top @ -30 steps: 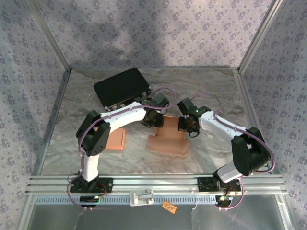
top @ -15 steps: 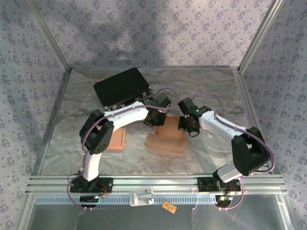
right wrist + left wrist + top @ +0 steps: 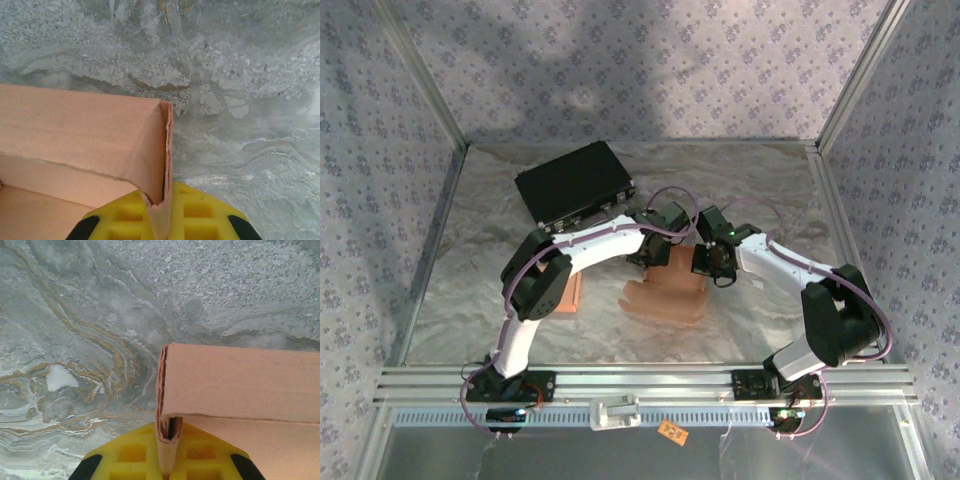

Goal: Fold the paper box

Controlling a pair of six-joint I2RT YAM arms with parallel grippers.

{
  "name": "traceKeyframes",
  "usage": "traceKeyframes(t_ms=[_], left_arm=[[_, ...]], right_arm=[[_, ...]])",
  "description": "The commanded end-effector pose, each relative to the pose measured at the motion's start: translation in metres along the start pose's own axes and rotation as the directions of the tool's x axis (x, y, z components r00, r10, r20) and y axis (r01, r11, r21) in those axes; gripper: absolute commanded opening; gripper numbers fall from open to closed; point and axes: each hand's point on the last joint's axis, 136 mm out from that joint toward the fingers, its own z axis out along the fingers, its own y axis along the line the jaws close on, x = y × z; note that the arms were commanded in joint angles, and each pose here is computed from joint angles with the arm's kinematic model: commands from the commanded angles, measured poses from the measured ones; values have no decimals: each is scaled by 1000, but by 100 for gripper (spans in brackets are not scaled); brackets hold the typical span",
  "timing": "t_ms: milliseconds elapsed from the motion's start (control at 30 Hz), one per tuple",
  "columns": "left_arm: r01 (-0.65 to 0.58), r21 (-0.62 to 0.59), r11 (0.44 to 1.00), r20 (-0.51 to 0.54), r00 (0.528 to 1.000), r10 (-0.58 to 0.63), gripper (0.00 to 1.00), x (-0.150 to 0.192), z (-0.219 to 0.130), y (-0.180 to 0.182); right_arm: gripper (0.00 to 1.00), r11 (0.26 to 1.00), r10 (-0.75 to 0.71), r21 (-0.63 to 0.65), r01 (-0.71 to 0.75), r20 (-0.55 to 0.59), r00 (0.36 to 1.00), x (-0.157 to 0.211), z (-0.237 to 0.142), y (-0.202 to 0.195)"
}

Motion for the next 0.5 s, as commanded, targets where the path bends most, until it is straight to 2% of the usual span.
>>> traceKeyframes(t_ms=[0, 100, 167, 267, 333, 467], left_arm=[[-3, -96, 995, 6, 1000, 4, 0, 6, 11, 14], [-15, -19, 1000, 8, 1000, 15, 2, 1, 8, 4], [-15, 40, 999, 31, 999, 14, 31, -6, 0, 1], [5, 158, 987, 26, 1000, -10, 46, -13, -14, -2], [11, 225, 974, 11, 1000, -14, 52, -14, -21, -5], [5, 330, 944, -26, 1000, 4, 54, -10, -34, -11]], right_arm=[[0, 1000, 24, -1, -24, -22, 999, 7, 1, 0], [0, 1000, 27, 0, -27, -23, 999, 7, 1, -1], [0, 1000, 31, 0, -31, -25, 999, 7, 1, -3], [0, 999, 35, -2, -35, -22, 999, 6, 0, -5], [0, 999, 38, -2, -38, -23, 999, 5, 0, -6], [0, 999, 43, 2, -43, -20, 999, 3, 0, -9]])
